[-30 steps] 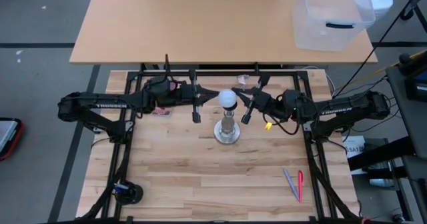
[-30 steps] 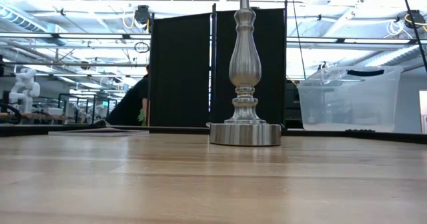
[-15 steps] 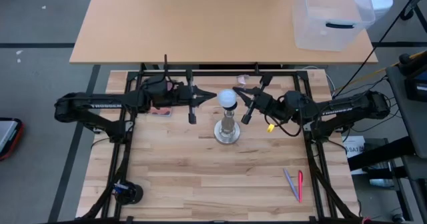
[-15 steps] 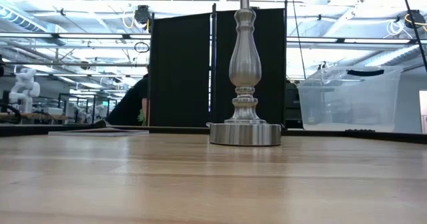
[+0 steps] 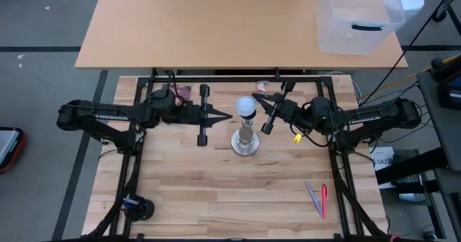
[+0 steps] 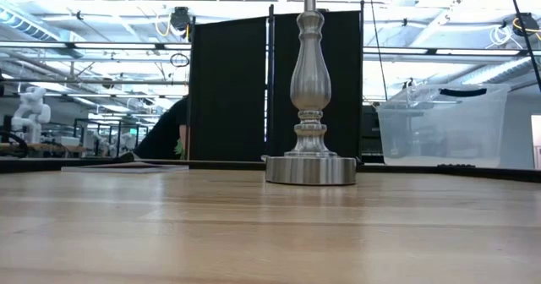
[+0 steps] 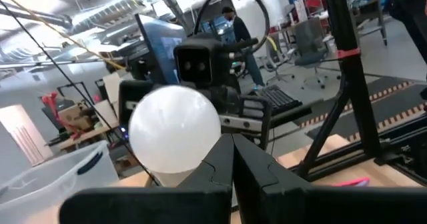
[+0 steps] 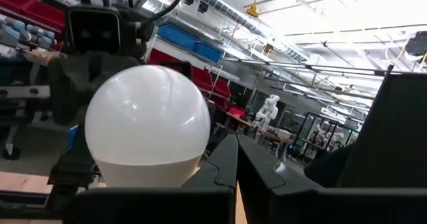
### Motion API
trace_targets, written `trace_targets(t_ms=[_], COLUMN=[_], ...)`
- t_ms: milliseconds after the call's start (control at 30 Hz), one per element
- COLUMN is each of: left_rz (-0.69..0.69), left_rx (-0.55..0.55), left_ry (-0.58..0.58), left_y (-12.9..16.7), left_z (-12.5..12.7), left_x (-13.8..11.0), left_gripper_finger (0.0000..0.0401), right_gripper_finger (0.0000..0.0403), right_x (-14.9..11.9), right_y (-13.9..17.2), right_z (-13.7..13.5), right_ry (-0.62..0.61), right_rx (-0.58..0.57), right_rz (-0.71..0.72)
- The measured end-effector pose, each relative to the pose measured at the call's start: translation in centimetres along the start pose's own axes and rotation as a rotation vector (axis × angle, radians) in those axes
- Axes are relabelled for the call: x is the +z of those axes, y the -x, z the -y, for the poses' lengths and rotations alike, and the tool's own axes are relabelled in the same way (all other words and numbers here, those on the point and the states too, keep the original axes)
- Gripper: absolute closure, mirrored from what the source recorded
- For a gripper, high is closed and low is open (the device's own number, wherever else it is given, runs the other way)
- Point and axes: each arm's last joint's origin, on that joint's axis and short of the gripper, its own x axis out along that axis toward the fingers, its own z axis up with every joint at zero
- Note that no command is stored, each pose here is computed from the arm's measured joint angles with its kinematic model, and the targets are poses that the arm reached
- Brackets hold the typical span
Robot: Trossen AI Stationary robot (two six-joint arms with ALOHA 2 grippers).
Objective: Screw lightbulb
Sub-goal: Insert the lightbulb into the silver lamp
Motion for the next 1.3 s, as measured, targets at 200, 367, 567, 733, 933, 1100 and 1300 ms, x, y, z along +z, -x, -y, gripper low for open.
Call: trace_targets(t_ms=[200,367,567,733,933,1100,1300], left_rz=[0.026,0.005,0.016,0.018,0.021,0.017,-0.006], left_rx=[0.022,0.035,0.057,0.061,0.069,0.071,0.06], left_ry=[0.013,0.027,0.042,0.041,0.055,0.057,0.06], left_y=[-1.1,-1.4,-1.3,-1.3,-1.2,-1.2,-2.4], left_z=[-0.1,-0.5,-1.1,-1.3,-1.7,-1.8,-2.1], left_x=[-0.9,-1.6,-1.6,-1.7,-1.8,-1.6,-1.6], left_gripper_finger=[0.0399,0.0399,0.0399,0.0399,0.0399,0.0399,0.0399], right_gripper_finger=[0.0403,0.0403,0.0403,0.0403,0.0403,0.0403,0.0403], right_x=[0.2,0.2,0.1,0.2,0.3,0.2,-0.1], right_y=[0.0,0.0,0.0,0.1,0.2,0.2,0.2], right_z=[0.0,0.0,0.0,-0.1,-0.3,-0.3,-0.3], right_ry=[-0.002,-0.005,-0.012,-0.013,0.0,0.005,-0.002], right_rx=[0.016,0.016,0.014,0.019,0.013,0.003,-0.025], right_rz=[0.026,0.025,0.02,0.014,0.011,-0.011,-0.047])
